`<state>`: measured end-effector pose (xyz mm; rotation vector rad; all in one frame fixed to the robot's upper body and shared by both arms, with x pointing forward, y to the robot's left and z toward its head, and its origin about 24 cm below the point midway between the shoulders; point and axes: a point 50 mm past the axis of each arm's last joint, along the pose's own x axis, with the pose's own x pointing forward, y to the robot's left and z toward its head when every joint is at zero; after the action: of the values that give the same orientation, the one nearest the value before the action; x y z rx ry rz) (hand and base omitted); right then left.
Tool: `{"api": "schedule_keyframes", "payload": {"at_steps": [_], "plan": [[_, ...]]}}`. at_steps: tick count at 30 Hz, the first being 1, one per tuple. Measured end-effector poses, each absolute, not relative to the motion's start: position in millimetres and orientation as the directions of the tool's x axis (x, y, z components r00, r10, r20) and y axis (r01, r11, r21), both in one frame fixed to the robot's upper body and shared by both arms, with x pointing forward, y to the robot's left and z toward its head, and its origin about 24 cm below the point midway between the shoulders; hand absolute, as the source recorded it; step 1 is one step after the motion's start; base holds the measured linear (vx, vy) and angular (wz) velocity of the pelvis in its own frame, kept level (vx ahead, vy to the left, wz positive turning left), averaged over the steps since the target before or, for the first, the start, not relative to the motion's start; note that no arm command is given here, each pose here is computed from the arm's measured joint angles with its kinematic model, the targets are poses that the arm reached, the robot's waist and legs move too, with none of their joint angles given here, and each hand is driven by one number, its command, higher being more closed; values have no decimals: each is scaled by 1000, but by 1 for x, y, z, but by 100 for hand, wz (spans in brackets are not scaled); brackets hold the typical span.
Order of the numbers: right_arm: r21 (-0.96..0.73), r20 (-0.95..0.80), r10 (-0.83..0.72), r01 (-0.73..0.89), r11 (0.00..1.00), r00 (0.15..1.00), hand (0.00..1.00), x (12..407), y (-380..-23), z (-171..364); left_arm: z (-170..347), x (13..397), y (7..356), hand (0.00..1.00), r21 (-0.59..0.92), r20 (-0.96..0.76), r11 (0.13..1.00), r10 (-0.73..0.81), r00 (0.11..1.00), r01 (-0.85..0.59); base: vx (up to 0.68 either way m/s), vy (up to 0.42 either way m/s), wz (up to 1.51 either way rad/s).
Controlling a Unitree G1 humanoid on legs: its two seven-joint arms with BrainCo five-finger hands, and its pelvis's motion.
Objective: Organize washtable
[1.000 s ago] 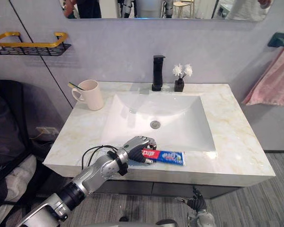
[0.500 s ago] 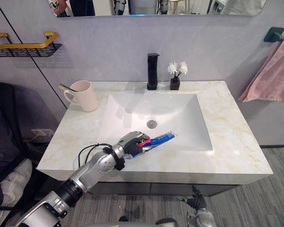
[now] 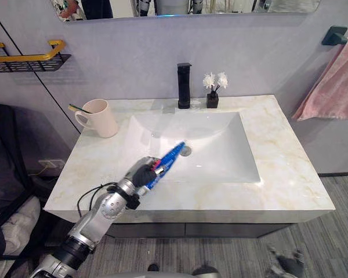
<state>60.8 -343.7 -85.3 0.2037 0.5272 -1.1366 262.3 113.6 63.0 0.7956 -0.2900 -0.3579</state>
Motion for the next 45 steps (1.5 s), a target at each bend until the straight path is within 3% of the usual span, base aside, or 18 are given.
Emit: {"api": "schedule_keyframes", "payload": {"at_steps": [3, 6, 7, 9, 12, 14, 16, 19, 23, 25, 30, 37, 45], "plan": [[11, -329, -908, 963, 270, 258, 0, 63, -374, -45, 82, 261, 115, 100, 707, 211, 693, -396, 894, 141, -35, -3, -16], [99, -128, -948, 955, 280, 292, 0, 83, -390, 3, 94, 255, 117, 100, 690, 269, 717, -380, 885, 98, -59, -2, -23], [143, 10, -951, 940, 309, 311, 0, 95, -397, 34, 96, 255, 118, 100, 673, 285, 735, -360, 888, 82, -69, 1, -20], [221, 174, -918, 894, 389, 356, 0, 119, -397, 71, 98, 255, 123, 100, 659, 302, 750, -331, 894, 55, -50, 3, -16], [326, 421, -783, 729, 602, 458, 0, 160, -377, 128, 111, 254, 128, 100, 629, 359, 777, -305, 882, 12, -28, -5, -4], [367, 567, -618, 505, 781, 545, 0, 189, -347, 165, 121, 250, 126, 100, 613, 407, 790, -311, 859, -4, 0, 0, 0], [338, 675, -438, 279, 899, 594, 0, 215, -312, 193, 128, 248, 126, 100, 589, 439, 808, -315, 841, -6, -1, 1, 2], [251, 762, -165, -50, 967, 626, 0, 246, -253, 220, 133, 245, 122, 100, 580, 463, 814, -333, 821, 2, -2, 3, 3], [229, 756, 8, -276, 933, 654, 0, 265, -202, 223, 133, 245, 113, 100, 591, 461, 806, -374, 805, 36, -7, 3, 8], [263, 721, 115, -424, 867, 683, 0, 274, -160, 216, 133, 244, 104, 100, 585, 468, 809, -394, 791, 57, -21, 6, 17], [344, 603, 265, -545, 764, 752, 0, 283, -104, 188, 134, 247, 86, 100, 591, 472, 801, -440, 764, 97, -55, 18, 8], [435, 552, 256, -536, 723, 793, 0, 287, -94, 177, 128, 251, 89, 100, 574, 462, 817, -381, 801, 57, -60, 16, 7], [469, 482, 221, -463, 752, 848, 0, 290, -87, 161, 122, 253, 85, 100, 583, 435, 810, -374, 819, 60, 0, 0, 0]]}}
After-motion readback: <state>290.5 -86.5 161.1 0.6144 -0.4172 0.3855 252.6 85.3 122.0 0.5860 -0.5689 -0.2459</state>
